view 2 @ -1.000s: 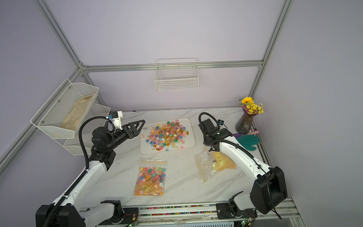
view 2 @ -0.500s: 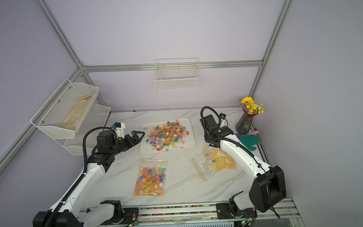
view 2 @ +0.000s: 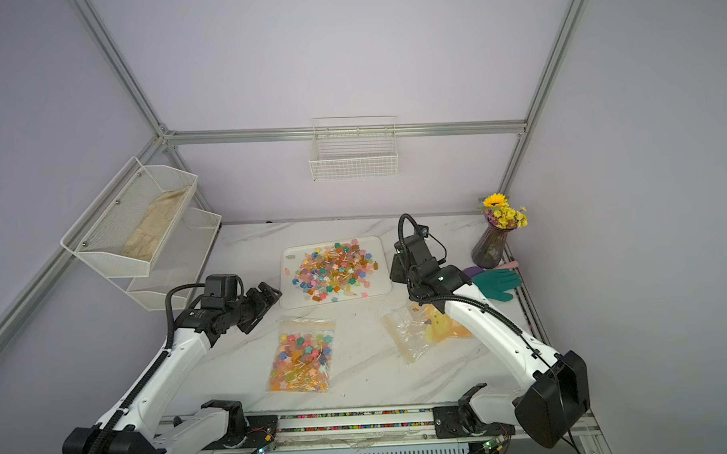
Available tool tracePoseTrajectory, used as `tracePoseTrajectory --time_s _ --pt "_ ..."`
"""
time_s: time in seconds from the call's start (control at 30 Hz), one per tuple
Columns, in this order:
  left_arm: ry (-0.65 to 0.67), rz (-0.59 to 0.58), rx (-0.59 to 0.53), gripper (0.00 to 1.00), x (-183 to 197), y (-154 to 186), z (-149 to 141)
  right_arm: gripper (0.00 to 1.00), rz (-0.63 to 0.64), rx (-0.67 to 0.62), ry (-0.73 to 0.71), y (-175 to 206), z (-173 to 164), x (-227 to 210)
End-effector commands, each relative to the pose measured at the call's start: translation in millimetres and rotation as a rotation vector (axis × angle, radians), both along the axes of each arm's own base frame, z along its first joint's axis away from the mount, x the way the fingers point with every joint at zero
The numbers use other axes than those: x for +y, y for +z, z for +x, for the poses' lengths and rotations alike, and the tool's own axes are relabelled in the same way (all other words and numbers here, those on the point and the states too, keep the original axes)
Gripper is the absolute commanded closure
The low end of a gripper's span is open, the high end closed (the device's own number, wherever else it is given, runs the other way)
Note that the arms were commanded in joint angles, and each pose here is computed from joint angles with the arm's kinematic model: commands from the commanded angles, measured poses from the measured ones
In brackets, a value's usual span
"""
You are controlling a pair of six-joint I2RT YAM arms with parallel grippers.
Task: Pour candies out of the ziploc bag
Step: Adjust the ziploc bag at the center of the board.
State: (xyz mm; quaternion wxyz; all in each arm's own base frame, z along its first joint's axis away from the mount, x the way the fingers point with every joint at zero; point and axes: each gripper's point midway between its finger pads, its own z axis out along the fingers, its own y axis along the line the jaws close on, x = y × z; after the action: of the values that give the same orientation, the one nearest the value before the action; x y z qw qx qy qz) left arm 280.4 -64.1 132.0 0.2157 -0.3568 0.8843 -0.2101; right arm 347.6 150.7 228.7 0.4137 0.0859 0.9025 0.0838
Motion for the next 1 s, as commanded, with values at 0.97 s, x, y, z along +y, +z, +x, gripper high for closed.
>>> tracePoseTrajectory --time_s 0.97 --pt "0.425 0.097 0.704 0.23 -84.1 -65.6 8.2 0.4 0.01 -0.095 0.004 -20.0 0.3 1.8"
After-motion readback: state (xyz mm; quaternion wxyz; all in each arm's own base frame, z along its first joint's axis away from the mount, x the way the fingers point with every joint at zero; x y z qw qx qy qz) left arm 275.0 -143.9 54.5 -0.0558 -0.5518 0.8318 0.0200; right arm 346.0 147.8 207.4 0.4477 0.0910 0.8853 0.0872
